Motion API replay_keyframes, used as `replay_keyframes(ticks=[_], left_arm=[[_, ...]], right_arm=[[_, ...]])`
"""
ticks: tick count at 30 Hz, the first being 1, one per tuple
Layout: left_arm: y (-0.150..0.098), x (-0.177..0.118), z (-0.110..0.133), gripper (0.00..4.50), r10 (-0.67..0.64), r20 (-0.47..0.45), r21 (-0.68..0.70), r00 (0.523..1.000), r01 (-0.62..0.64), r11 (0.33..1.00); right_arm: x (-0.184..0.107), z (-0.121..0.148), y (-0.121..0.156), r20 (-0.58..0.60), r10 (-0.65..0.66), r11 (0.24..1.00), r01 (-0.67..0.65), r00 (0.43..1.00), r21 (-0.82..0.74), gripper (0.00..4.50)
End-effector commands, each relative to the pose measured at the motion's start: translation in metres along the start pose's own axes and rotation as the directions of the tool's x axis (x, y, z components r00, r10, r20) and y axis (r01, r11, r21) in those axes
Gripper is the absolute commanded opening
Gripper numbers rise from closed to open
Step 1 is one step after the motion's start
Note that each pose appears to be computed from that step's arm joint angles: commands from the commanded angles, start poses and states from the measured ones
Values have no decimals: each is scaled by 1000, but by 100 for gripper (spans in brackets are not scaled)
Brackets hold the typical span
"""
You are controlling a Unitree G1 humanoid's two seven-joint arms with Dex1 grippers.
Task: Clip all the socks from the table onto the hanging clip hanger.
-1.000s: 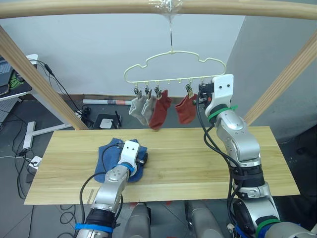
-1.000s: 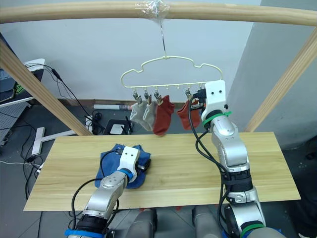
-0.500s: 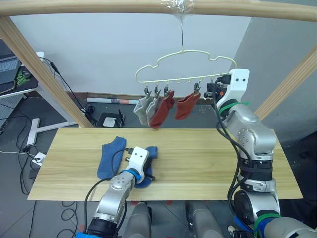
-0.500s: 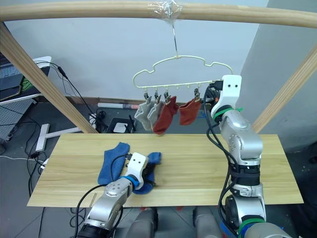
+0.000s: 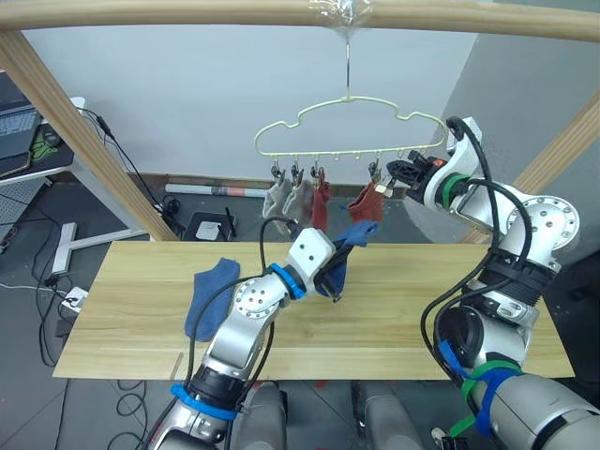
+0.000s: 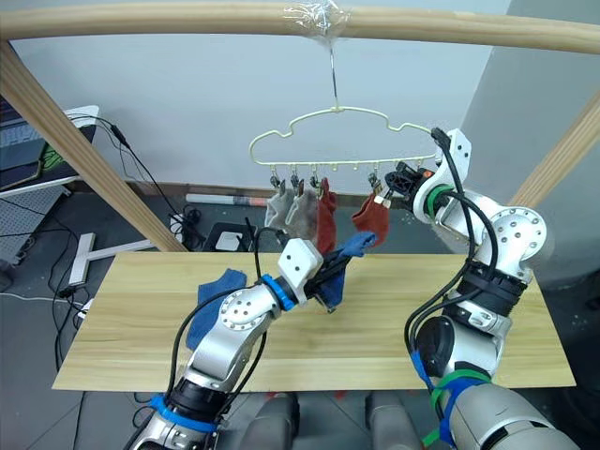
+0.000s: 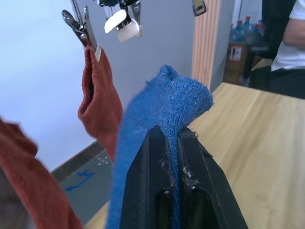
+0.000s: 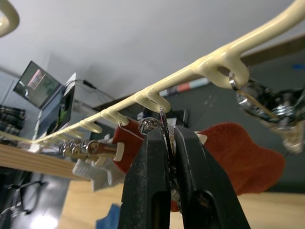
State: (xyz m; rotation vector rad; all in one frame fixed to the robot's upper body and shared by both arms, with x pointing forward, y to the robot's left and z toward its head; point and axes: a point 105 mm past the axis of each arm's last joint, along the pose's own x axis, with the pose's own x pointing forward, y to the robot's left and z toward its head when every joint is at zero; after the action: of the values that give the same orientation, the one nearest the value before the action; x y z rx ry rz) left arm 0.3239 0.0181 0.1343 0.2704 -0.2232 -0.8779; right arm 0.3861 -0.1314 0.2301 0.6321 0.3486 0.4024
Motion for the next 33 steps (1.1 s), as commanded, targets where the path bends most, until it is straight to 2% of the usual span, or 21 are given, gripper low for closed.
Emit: replay_keyframes(ticks=[1, 5, 14, 22, 33], left_arm=[[-2, 12, 19, 3, 7, 86, 71, 996, -14, 997], [4, 19, 31, 3, 52, 147, 103, 988, -67, 992], [8, 21, 42, 3, 74, 208, 169, 975, -110, 979], [13, 9, 43, 3, 91, 227, 231, 970, -145, 962], [11, 17, 45, 3, 92, 242, 244, 966, -153, 958]], right_arm=[[-7, -10, -24, -47, -108, 992, 110, 993, 55, 0], [-8, -14, -23, -55, -115, 991, 119, 992, 57, 0], [-11, -14, -24, -45, -126, 990, 128, 991, 50, 0], [-13, -10, -29, -42, -144, 987, 147, 989, 60, 0], [-9, -13, -20, -40, -118, 990, 121, 992, 68, 0]])
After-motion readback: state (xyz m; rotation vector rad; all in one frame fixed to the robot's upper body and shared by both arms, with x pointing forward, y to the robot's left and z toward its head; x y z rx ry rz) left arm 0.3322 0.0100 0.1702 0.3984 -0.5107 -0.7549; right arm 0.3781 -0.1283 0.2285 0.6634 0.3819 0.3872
